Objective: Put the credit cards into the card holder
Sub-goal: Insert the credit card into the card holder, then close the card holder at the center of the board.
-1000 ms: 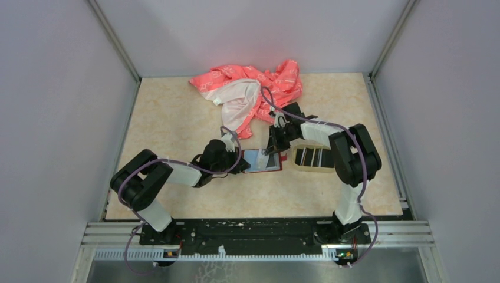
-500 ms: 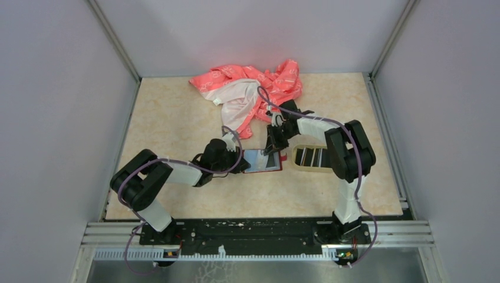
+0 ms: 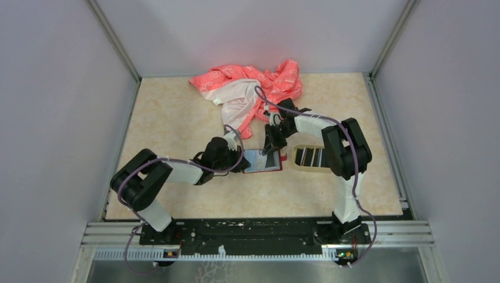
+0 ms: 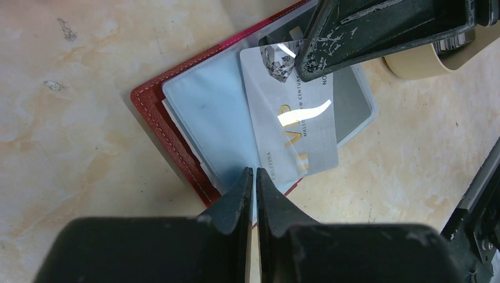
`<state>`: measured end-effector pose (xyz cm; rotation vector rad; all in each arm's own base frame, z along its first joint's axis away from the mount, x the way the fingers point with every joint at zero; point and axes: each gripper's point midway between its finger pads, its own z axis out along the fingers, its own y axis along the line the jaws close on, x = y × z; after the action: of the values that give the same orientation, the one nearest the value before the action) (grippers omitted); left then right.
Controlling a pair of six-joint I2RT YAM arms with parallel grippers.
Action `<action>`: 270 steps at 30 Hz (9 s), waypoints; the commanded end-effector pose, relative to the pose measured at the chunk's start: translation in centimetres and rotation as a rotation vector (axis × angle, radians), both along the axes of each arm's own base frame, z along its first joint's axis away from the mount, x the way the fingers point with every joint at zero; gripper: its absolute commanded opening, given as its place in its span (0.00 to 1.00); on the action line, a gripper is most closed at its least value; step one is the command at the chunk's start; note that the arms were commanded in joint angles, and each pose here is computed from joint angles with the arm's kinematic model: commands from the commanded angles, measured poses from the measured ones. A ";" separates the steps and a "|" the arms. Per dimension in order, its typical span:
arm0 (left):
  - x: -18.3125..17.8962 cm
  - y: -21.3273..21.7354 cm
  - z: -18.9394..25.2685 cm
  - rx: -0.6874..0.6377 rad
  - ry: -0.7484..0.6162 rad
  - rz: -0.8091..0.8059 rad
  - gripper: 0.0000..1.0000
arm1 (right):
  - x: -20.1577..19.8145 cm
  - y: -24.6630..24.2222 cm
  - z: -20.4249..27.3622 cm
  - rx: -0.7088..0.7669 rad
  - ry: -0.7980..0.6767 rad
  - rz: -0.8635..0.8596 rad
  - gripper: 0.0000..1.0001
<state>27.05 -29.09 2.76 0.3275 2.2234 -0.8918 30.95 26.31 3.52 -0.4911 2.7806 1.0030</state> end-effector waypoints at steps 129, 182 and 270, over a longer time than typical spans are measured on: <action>2.7 -3.2 5.8 0.169 -0.183 0.189 0.36 | 0.1 -2.0 11.7 0.238 -0.495 0.329 0.34; -1.6 -0.1 3.6 -0.529 0.235 -0.002 0.50 | -2.0 -5.2 -1.9 -0.150 -0.430 0.716 0.23; 2.7 -3.7 3.7 -0.205 0.011 -0.085 0.44 | 1.9 -1.9 2.0 -0.017 -0.440 0.334 0.14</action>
<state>29.23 -33.87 7.28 0.2833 2.1018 -1.2879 31.88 25.02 4.47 -0.9817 2.4339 0.9178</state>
